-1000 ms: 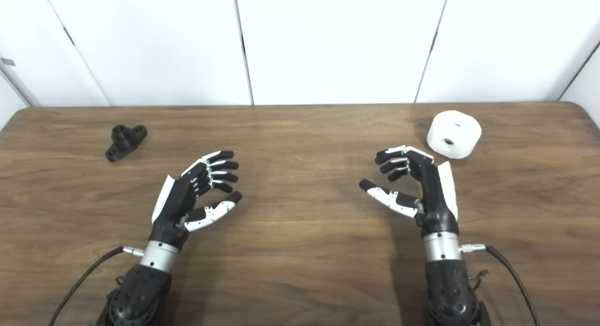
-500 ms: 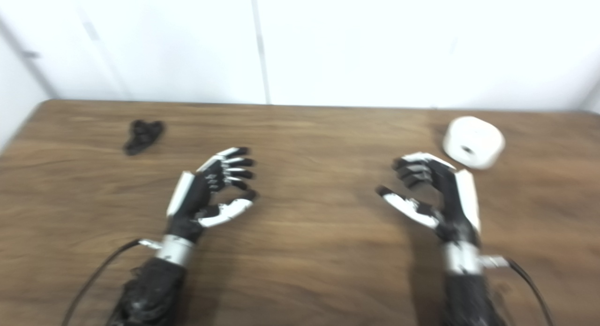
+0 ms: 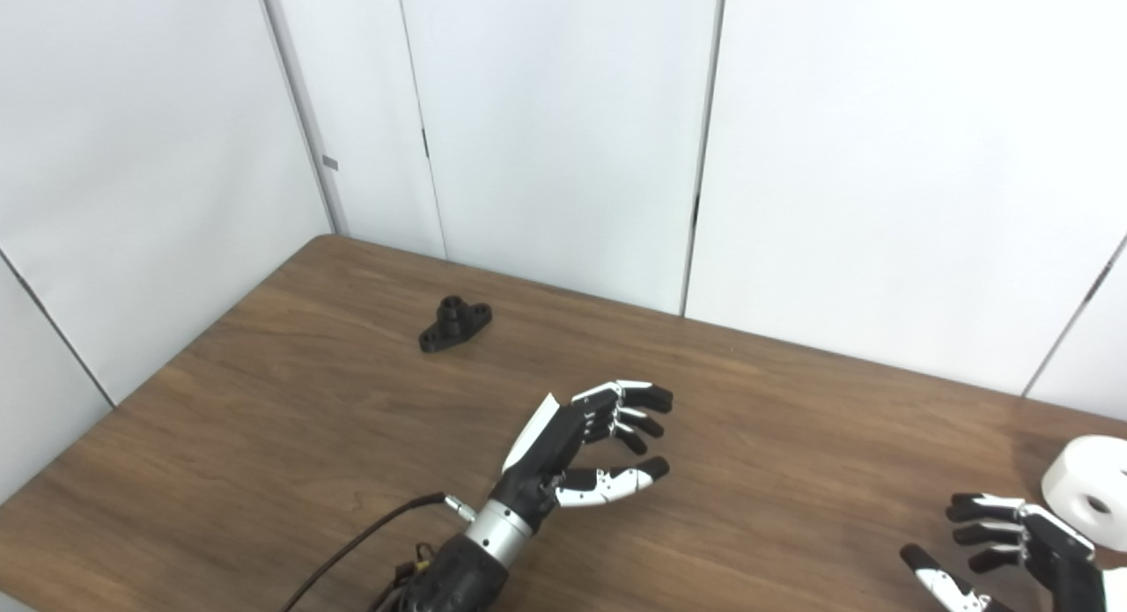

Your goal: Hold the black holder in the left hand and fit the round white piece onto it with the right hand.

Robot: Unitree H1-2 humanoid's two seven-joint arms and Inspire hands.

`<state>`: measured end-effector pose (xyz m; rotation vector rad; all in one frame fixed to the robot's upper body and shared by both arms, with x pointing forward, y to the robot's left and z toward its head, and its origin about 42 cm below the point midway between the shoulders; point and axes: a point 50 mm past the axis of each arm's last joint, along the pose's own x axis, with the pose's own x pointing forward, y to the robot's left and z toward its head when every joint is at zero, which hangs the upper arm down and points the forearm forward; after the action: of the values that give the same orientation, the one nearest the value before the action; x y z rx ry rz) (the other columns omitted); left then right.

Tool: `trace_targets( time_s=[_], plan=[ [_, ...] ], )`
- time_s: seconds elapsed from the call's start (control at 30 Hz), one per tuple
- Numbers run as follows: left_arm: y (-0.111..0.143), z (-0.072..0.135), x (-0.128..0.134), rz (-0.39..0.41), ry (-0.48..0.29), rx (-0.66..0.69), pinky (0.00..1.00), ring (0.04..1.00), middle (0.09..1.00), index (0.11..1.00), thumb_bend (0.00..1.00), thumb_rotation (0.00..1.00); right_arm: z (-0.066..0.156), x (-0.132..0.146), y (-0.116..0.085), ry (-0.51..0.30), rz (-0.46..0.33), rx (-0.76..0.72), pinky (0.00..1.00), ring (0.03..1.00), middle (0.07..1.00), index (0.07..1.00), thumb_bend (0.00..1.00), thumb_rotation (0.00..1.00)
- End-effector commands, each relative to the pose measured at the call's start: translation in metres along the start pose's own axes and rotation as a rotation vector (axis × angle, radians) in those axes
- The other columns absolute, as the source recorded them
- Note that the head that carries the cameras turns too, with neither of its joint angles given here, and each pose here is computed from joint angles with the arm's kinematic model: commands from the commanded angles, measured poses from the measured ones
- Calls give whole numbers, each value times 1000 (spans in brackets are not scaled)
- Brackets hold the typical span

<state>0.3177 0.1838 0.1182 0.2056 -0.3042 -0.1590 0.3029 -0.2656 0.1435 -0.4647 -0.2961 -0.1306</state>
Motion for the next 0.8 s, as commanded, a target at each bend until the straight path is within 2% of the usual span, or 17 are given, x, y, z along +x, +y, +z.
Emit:
trace_targets(
  time_s=[0.0, 0.1, 0.27, 0.37, 0.43, 0.57, 0.67, 0.77],
  plan=[
    [-4, -10, -10, 14, 29, -4, 586, 686, 756, 730, 575, 76, 14, 12, -4, -96, -32, 3, 369, 517, 626, 496, 498, 125],
    [1, -4, -7, 35, 9, -7, 591, 713, 758, 731, 586, 62, 14, 12, -5, -98, -32, 7, 369, 516, 627, 496, 497, 123],
    [19, 13, 4, 58, -34, 4, 547, 683, 734, 701, 642, 3, 15, 12, -5, -91, -31, 3, 370, 515, 626, 496, 497, 124],
    [40, 22, 14, -14, -63, 83, 475, 584, 681, 678, 669, 0, 16, 10, -5, -89, -24, 3, 369, 515, 626, 496, 497, 124],
    [53, 26, 20, -65, -67, 132, 452, 568, 663, 666, 698, 0, 16, 10, -5, -91, -24, 2, 369, 513, 623, 496, 497, 124],
    [76, 35, 30, -107, -63, 176, 486, 614, 672, 669, 745, 0, 17, 9, -7, -85, -22, 0, 369, 513, 619, 496, 498, 124],
    [96, 44, 38, -105, -61, 254, 526, 648, 702, 673, 746, 0, 17, 9, -8, -85, -19, -10, 373, 517, 620, 496, 497, 123],
    [114, 53, 45, -79, -60, 290, 523, 638, 714, 669, 748, 0, 16, 9, -9, -85, -19, -12, 372, 515, 618, 496, 497, 124]
  ],
)
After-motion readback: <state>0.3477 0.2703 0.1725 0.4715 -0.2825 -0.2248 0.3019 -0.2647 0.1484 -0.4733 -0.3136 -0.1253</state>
